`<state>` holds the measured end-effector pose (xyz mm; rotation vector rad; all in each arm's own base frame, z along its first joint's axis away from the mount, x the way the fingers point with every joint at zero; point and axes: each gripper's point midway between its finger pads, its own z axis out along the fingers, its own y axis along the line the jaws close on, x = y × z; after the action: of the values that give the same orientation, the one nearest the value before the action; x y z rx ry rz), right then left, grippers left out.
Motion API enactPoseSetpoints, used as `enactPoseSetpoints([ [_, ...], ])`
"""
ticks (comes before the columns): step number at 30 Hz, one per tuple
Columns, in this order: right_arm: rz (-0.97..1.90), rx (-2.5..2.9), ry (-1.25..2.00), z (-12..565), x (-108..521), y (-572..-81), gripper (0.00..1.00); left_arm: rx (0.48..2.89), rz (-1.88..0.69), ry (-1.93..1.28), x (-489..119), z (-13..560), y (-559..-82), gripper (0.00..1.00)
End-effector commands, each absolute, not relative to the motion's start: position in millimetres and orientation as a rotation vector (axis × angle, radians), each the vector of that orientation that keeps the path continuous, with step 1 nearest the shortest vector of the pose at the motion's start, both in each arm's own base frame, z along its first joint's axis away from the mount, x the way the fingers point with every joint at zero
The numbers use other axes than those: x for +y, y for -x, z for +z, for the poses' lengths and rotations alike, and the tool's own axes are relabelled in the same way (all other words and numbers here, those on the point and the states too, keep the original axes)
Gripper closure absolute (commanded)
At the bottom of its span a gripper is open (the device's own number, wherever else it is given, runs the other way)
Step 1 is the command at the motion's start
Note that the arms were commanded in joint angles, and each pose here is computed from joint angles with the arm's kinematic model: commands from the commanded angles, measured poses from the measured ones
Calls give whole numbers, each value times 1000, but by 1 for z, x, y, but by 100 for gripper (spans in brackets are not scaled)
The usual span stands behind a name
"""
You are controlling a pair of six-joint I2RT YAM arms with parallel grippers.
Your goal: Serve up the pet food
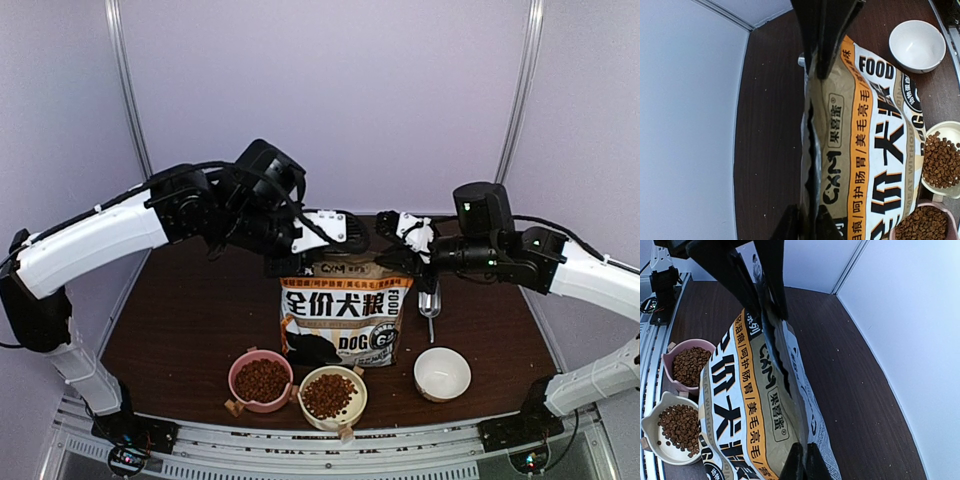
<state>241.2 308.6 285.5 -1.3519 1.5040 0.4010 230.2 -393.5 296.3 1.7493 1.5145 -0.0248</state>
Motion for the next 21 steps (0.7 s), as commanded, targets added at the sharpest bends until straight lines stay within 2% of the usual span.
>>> enactPoseSetpoints([
  [1, 332, 1487, 1235, 304, 298, -254, 100, 1488, 5, -1654, -384, 317, -235, 84],
  [5, 342, 1494, 1235, 304, 298, -253, 100, 1504, 43, -1630, -373, 313, -241, 83],
  [8, 344, 1499, 1238, 304, 298, -253, 100, 1515, 47, -1624, -367, 310, -241, 72],
  [11, 349, 1498, 1236, 307, 299, -253, 100, 1519, 62, -1614, -362, 306, -242, 67],
  [13, 358, 1494, 1231, 309, 300, -252, 100, 1524, 89, -1612, -359, 301, -245, 71],
  [17, 366, 1497, 1223, 310, 300, -252, 100, 1511, 91, -1586, -357, 303, -247, 91],
  [19, 371, 1497, 1227, 310, 300, -251, 100, 1490, 76, -1566, -357, 309, -245, 98],
  [21, 378, 1498, 1230, 313, 302, -250, 100, 1468, 57, -1551, -357, 315, -244, 100],
])
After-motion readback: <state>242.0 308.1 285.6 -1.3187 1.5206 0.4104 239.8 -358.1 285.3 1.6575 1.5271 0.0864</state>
